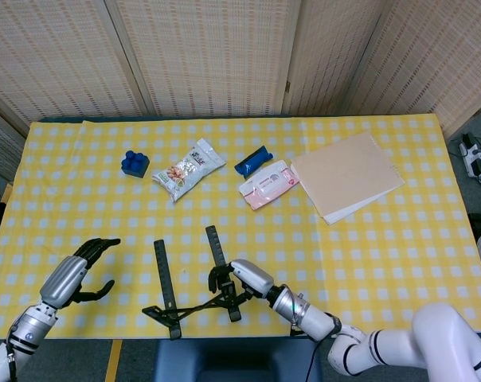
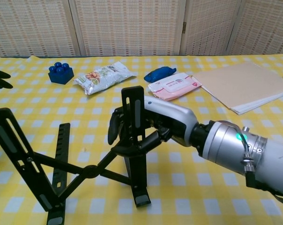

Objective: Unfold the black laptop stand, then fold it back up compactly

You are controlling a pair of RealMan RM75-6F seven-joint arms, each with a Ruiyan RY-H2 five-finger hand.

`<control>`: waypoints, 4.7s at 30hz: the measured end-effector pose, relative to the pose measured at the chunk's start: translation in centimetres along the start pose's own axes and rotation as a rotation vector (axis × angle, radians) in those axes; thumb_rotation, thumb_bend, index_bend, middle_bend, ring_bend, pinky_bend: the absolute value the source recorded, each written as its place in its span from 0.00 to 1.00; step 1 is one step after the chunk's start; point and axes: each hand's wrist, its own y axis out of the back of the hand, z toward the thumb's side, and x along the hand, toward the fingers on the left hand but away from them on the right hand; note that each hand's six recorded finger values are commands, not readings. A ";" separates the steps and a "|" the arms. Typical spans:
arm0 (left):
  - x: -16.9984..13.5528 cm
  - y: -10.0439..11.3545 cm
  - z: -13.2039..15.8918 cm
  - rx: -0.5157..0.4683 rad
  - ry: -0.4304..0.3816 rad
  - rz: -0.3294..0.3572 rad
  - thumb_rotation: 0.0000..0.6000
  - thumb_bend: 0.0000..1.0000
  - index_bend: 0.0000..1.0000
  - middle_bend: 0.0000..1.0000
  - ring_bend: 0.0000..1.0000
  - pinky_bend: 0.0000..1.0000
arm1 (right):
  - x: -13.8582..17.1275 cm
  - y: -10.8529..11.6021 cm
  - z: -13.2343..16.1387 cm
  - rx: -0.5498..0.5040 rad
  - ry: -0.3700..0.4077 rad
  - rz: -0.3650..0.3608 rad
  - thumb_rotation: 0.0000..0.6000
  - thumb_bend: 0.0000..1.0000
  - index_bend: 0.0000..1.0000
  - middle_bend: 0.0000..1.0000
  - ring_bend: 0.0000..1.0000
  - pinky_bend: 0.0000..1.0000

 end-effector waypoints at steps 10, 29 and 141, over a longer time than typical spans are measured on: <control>0.6 -0.2 0.3 -0.001 -0.014 -0.008 1.00 0.43 0.14 0.19 0.15 0.12 | -0.2 2.1 -0.7 0.033 0.010 -0.179 1.00 0.33 0.67 0.56 0.58 0.54; 1.3 -0.4 0.9 -0.060 -0.036 -0.030 1.00 0.43 0.12 0.20 0.14 0.12 | -0.1 4.2 -1.1 -0.019 0.031 -0.390 1.00 0.33 0.68 0.55 0.56 0.53; 7.1 -13.4 7.3 -0.188 0.044 -0.031 1.00 0.42 0.57 0.39 0.30 0.25 | 5.1 4.8 2.6 0.000 0.117 -0.257 1.00 0.33 0.38 0.40 0.41 0.38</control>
